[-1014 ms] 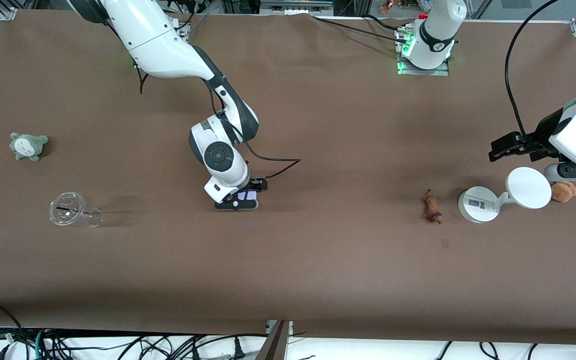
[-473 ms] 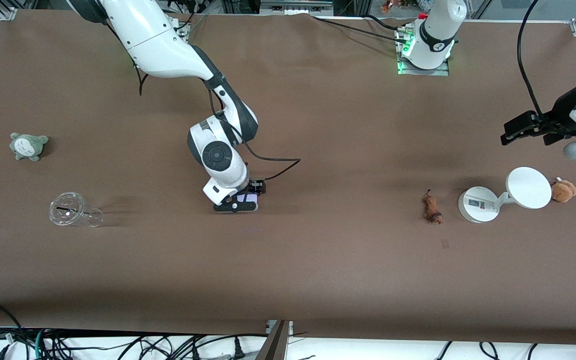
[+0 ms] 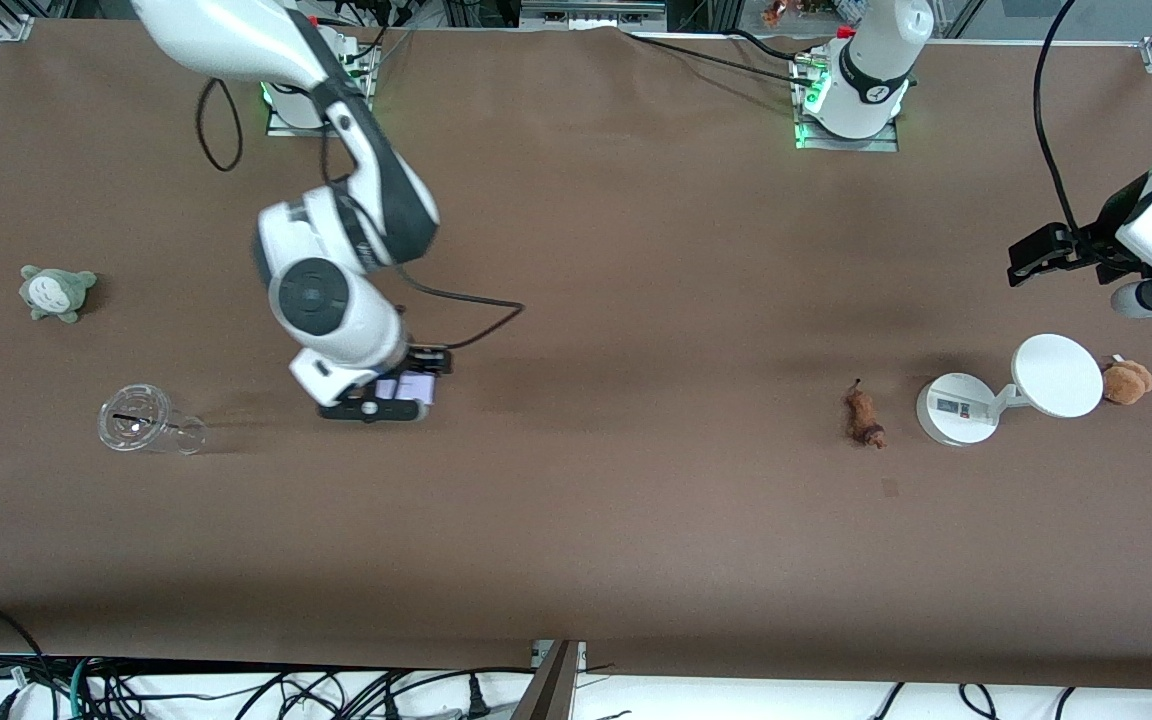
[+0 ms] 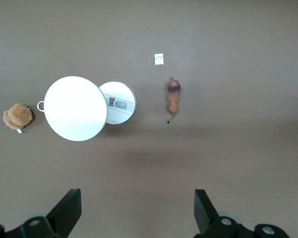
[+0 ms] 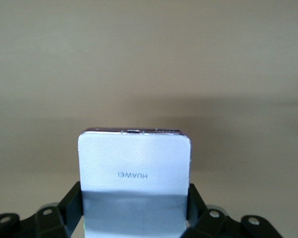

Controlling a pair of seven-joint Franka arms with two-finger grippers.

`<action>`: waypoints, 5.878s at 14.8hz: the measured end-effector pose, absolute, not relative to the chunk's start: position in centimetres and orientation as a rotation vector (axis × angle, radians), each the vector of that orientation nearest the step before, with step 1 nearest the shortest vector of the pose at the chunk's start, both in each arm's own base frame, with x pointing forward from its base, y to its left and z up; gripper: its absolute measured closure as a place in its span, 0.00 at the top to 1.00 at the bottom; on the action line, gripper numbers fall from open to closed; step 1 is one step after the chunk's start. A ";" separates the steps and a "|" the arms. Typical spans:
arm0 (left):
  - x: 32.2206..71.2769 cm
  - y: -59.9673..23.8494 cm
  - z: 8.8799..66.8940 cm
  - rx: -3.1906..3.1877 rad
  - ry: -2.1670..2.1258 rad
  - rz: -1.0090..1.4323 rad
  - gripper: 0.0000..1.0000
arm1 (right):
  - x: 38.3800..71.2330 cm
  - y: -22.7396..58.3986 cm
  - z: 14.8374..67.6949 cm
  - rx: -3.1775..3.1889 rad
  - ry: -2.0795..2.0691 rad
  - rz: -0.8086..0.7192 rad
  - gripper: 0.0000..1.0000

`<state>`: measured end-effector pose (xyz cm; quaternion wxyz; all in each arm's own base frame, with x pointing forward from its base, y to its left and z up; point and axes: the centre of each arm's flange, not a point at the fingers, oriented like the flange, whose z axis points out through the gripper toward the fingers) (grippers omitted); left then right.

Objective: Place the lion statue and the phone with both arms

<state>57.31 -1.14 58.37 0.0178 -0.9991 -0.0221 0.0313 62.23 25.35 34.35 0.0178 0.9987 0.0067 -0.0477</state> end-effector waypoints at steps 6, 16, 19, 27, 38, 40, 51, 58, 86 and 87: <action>56.5 -0.7 59.1 -3.108 -0.079 0.048 1.00 | 63.5 13.7 31.1 3.132 0.107 -0.203 0.84; 56.6 -0.8 59.4 -3.109 -0.078 0.027 1.00 | 65.5 7.0 19.8 3.120 0.104 -0.057 0.84; 56.6 -0.9 59.4 -3.109 -0.075 0.028 1.00 | 65.9 4.7 18.9 3.116 0.139 -0.029 0.84; 57.0 -1.6 58.6 -3.108 -0.056 0.043 1.00 | 66.2 1.4 17.6 3.108 0.200 0.005 0.84; 57.1 -1.5 58.4 -3.108 -0.058 0.048 1.00 | 66.5 1.3 17.7 3.107 0.200 0.023 1.00; 57.1 -1.5 58.4 -3.108 -0.057 0.048 1.00 | 66.8 1.4 18.7 3.109 0.202 0.031 1.00; 57.1 -1.5 58.4 -3.108 -0.057 0.048 1.00 | 64.0 1.3 42.1 3.184 0.210 -0.258 1.00; 57.1 -1.5 58.4 -3.108 -0.057 0.048 1.00 | 55.7 -0.5 54.4 3.194 0.210 -0.495 1.00; 57.1 -1.5 58.4 -3.108 -0.057 0.048 1.00 | 53.3 -0.4 58.0 3.107 0.234 -0.424 1.00; 57.1 -1.5 58.4 -3.108 -0.057 0.048 1.00 | 53.3 -0.4 58.0 3.108 0.233 -0.420 1.00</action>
